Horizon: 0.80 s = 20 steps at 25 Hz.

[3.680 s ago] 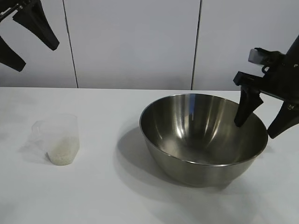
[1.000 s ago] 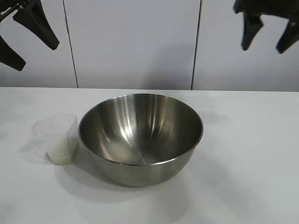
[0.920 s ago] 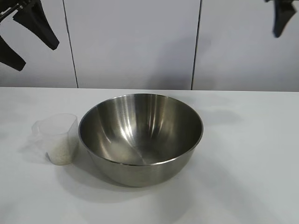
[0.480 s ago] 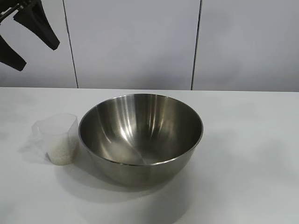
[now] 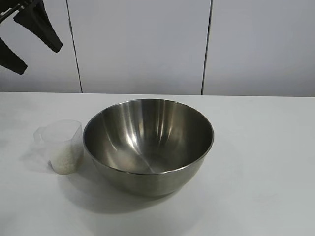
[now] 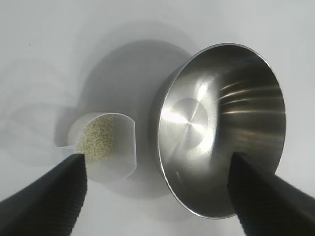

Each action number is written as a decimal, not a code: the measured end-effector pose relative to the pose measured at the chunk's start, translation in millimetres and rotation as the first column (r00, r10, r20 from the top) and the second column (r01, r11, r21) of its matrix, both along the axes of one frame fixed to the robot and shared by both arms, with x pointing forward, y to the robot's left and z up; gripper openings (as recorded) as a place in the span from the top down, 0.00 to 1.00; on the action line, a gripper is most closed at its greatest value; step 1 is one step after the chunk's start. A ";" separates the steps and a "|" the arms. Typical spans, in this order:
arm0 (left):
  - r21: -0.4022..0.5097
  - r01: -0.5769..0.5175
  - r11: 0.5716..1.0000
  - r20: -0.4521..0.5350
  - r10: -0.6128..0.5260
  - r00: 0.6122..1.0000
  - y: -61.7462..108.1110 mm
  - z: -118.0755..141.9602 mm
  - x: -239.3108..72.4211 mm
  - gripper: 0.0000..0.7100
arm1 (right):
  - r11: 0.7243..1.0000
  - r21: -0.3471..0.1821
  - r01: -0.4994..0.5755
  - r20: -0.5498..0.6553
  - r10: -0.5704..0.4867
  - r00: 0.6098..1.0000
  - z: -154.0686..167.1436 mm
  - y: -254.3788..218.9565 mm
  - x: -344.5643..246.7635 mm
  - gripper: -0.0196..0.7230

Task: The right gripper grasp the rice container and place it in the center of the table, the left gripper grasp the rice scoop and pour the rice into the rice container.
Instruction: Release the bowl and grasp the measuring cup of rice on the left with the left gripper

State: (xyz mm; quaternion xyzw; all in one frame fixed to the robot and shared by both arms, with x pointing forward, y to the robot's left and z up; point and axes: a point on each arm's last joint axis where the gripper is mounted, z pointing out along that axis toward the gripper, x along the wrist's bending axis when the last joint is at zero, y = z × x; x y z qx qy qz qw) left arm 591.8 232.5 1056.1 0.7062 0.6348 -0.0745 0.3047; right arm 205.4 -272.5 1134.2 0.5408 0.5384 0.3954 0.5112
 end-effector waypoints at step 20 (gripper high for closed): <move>0.000 -0.001 1.000 0.001 0.001 1.000 0.0 0.0 0.1 0.20 | 0.993 0.085 -0.085 -0.322 0.108 0.940 -91.1 -19.1 28.5 0.31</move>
